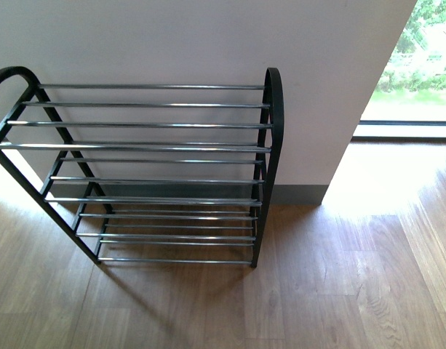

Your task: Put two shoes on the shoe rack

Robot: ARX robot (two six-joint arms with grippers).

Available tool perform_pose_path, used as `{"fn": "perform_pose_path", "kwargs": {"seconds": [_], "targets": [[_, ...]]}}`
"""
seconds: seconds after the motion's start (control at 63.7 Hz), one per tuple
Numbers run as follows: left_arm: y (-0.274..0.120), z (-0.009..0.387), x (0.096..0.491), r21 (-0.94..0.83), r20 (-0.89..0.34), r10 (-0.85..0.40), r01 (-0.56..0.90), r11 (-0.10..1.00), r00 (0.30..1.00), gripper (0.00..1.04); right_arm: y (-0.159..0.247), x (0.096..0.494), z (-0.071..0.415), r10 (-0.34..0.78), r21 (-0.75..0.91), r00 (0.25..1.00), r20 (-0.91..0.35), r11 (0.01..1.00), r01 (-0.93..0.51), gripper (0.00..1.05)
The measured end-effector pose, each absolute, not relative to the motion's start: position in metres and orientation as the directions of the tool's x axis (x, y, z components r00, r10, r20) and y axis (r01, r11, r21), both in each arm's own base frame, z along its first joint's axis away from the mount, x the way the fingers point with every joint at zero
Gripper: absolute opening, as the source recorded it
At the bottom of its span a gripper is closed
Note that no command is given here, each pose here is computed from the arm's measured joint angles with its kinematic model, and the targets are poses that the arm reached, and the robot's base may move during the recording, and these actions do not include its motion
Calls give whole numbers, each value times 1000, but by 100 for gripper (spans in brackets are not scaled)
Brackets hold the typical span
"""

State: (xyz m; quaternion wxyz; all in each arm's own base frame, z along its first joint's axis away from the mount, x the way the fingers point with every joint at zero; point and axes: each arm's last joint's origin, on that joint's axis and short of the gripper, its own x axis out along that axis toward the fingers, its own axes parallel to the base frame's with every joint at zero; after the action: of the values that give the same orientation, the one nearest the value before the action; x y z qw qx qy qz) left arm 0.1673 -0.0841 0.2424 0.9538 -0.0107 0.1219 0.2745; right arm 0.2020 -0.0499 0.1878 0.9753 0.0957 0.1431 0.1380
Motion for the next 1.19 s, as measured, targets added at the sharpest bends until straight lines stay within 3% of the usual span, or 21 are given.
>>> {"fn": "perform_pose_path", "kwargs": {"seconds": [0.078, 0.204, 0.455, 0.691, 0.848, 1.052, 1.193], "targets": [[-84, 242, 167, 46, -239, 521, -526, 849, 820, 2, -43, 210, 191, 421, 234, 878, -228, 899, -370, 2], [-84, 242, 167, 46, -239, 520, -525, 850, 820, 2, -11, 234, 198, 495, 277, 813, -309, 864, -421, 2], [-84, 242, 167, 46, -241, 517, -523, 851, 821, 2, 131, 301, 197, 504, 344, 705, -499, 862, -373, 2], [-84, 242, 167, 46, -239, 520, -525, 850, 820, 2, 231, 345, 175, 453, 272, 681, -576, 891, -363, 2], [-84, 242, 167, 46, -240, 518, -523, 851, 821, 2, 248, 384, 149, 366, 199, 691, -623, 929, -313, 2], [-84, 242, 167, 46, -240, 518, -523, 851, 821, 2, 234, 440, 103, 167, 97, 699, -695, 985, -139, 2], [-84, 242, 167, 46, -240, 518, -523, 851, 821, 2, 233, 464, 96, 119, 76, 710, -694, 993, -92, 2]]}}
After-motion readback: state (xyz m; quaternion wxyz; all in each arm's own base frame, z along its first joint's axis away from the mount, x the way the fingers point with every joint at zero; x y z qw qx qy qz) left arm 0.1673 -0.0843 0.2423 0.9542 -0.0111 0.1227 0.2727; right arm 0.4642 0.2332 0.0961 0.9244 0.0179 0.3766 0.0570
